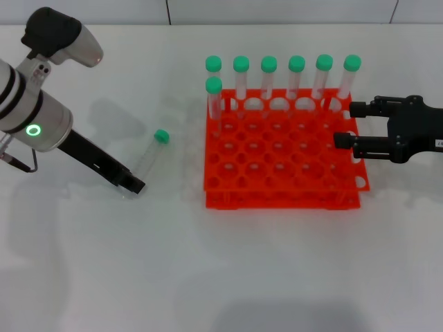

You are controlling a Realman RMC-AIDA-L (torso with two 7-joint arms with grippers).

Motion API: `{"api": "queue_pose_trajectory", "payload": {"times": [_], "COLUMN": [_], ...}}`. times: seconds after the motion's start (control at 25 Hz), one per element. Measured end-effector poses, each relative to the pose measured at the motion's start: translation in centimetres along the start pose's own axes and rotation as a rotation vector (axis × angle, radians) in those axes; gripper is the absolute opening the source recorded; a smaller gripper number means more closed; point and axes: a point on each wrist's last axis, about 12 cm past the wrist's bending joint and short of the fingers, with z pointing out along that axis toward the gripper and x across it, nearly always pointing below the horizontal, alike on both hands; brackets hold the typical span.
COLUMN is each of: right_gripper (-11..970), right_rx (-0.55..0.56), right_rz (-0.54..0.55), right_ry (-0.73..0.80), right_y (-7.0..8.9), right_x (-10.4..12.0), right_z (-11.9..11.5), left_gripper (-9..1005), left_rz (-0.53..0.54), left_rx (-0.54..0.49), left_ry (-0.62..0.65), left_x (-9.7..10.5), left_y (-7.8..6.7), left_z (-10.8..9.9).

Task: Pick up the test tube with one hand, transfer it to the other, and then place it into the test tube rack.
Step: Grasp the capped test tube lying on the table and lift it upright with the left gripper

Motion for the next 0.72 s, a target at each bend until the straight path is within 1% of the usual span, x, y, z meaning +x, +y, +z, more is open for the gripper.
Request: {"api": "queue_pose_trajectory", "payload": {"times": [0.32, 0.56, 0.72], "right_gripper": [706, 706, 706], "right_rx": [0.001, 0.001, 0.001], "right_rz": [-0.001, -0.001, -0.001], "right_ry": [0.001, 0.001, 0.0], "right_y": [-0.01, -0.01, -0.01], "right_x": [0.01, 0.01, 0.0], "right_z": [0.0, 0.0, 0.0], "left_gripper": [338, 192, 187], "left_rz": [-0.003, -0.011, -0.013], "left_rx": [-0.011, -0.017, -0.014], "left_ry": [-0.008, -0.014, -0.013], "left_x": [-0.07, -0.08, -0.05], "left_y": [0.13, 0.23, 0.2], "left_z": [0.01, 0.05, 0.11]}}
